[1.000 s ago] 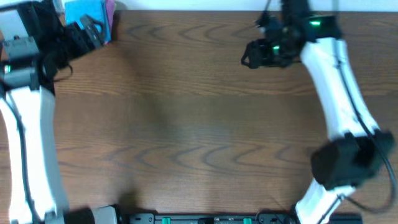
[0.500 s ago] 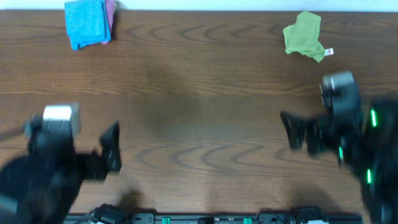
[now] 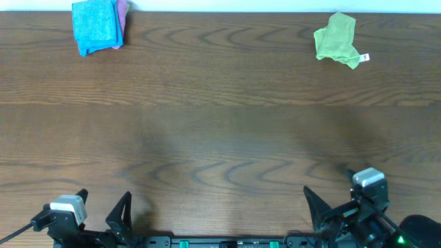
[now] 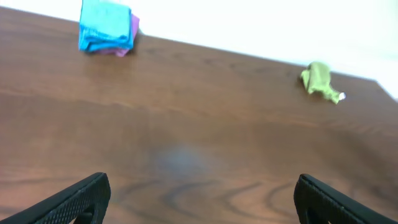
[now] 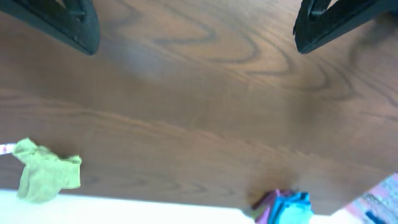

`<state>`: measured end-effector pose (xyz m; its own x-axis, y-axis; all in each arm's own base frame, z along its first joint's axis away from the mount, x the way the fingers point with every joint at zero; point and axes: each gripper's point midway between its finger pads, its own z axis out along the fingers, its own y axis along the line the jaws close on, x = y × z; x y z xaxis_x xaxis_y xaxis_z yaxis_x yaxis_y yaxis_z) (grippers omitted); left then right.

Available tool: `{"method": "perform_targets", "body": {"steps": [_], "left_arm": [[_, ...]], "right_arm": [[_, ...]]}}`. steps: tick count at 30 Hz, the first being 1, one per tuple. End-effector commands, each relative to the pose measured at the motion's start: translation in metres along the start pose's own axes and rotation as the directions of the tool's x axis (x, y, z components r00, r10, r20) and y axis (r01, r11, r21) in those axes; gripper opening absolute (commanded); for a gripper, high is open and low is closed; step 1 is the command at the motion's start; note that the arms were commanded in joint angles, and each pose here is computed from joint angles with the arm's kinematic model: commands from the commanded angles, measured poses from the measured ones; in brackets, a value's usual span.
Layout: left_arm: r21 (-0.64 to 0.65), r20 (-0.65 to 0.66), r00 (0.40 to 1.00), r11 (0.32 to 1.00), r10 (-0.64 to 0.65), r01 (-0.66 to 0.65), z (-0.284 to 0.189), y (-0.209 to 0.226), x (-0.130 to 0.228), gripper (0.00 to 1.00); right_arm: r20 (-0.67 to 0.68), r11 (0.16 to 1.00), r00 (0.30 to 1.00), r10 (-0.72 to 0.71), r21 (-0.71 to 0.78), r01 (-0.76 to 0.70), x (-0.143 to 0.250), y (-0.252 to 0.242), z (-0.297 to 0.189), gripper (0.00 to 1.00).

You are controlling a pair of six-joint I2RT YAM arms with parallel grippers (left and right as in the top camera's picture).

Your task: Fold the cloth

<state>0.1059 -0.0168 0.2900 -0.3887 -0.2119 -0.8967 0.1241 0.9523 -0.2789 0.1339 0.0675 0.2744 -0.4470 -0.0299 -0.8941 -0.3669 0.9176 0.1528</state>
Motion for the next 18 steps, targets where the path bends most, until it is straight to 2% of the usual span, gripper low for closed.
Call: {"method": "perform_targets", "body": {"steps": [1,6,13,18], "left_arm": [[-0.014,0.018,1.000,1.000,-0.005,0.006,0.002,0.002,-0.005,0.96],[-0.023,-0.005,1.000,1.000,-0.002,0.001,0.002,0.004,0.001,0.96],[-0.075,-0.151,0.988,0.997,0.017,-0.029,-0.001,0.017,0.036,0.95],[-0.075,-0.149,0.989,0.997,0.014,-0.025,-0.001,0.017,0.036,0.95]], "right_arm": [[0.007,0.999,1.000,0.029,-0.021,-0.029,-0.002,0.003,0.001,0.99],[-0.022,0.999,0.999,0.039,-0.020,-0.039,0.005,0.003,0.001,0.99],[-0.035,0.999,0.998,0.043,-0.019,-0.044,0.009,0.003,0.001,0.99],[-0.077,0.998,0.995,0.057,-0.016,-0.059,0.019,0.003,0.000,0.99]]}}
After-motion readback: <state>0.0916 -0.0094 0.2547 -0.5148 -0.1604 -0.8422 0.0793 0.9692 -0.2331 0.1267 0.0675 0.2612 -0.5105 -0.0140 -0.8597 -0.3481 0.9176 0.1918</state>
